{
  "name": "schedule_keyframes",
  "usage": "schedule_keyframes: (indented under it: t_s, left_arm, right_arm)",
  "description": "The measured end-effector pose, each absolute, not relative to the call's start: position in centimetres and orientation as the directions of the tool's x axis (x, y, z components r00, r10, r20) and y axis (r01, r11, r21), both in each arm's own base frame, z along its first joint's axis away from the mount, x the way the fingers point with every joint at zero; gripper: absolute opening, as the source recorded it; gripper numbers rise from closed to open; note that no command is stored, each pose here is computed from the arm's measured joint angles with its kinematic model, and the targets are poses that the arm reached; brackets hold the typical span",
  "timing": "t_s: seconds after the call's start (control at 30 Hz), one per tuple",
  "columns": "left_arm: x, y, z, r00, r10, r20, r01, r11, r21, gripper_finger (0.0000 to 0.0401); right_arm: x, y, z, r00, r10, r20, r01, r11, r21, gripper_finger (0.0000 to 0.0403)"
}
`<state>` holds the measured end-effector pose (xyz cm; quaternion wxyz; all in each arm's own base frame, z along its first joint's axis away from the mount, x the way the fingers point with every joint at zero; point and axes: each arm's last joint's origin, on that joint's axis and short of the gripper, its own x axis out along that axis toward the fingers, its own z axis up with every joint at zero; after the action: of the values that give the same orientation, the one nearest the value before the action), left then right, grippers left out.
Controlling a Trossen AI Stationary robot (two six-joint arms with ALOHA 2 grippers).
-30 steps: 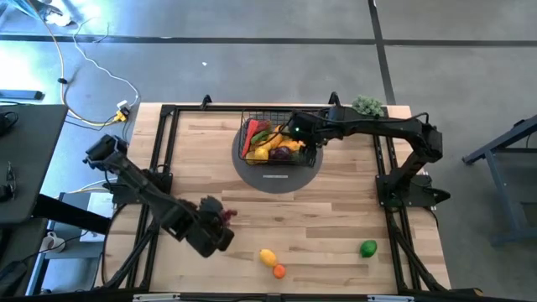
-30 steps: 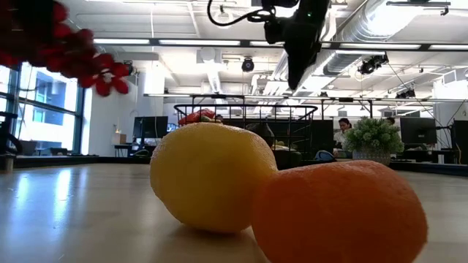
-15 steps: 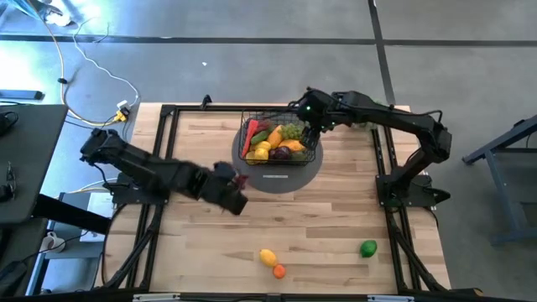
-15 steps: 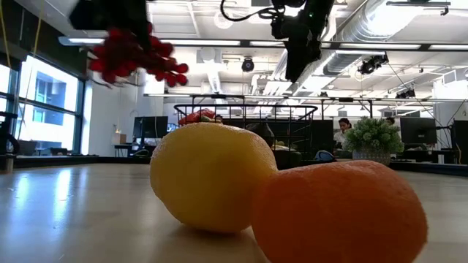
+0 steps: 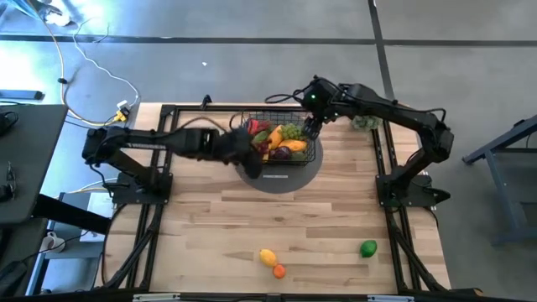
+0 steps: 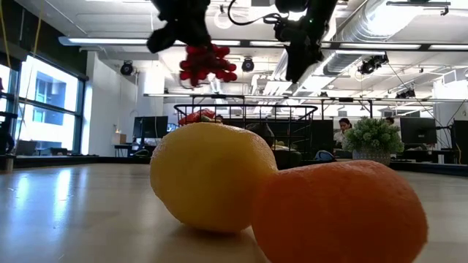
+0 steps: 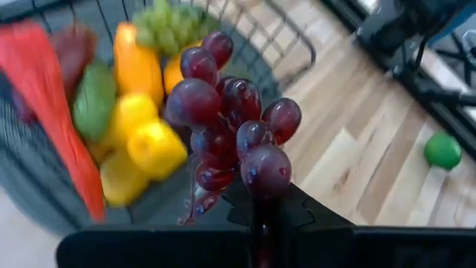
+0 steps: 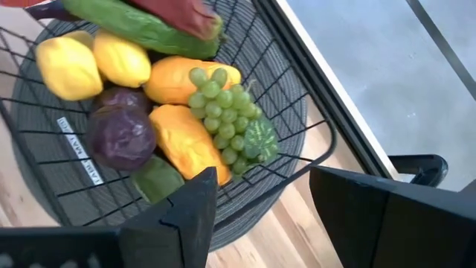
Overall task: Build produce basket
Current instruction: Put the red grapes into the black wire basket
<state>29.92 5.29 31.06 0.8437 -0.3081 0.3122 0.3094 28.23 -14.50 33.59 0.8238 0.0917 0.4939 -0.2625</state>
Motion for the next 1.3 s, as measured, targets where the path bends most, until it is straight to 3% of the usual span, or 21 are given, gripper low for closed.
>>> schedule_keyframes:
  t_s: [0.33, 0.7, 1.3]
  left_arm:
    - [29.7, 10.8, 32.0, 0.683, 0.385, -0.621, -0.627, 0.745, -0.228, 0.0000]
    - [29.0, 15.1, 32.2, 0.739, 0.386, -0.552, -0.446, 0.894, 0.028, 0.0000]
    - [31.7, 18.9, 27.1, 0.745, 0.285, -0.603, -0.239, 0.958, 0.157, 0.0000]
  right_arm:
    - [27.9, -15.2, 33.6, 0.370, -0.352, -0.860, 0.544, 0.832, -0.107, 0.0197]
    - [28.4, -14.4, 33.6, 0.406, -0.294, -0.865, 0.579, 0.815, -0.006, 0.0197]
    - [28.3, -14.1, 33.4, 0.388, -0.273, -0.880, 0.838, 0.503, 0.213, 0.0197]
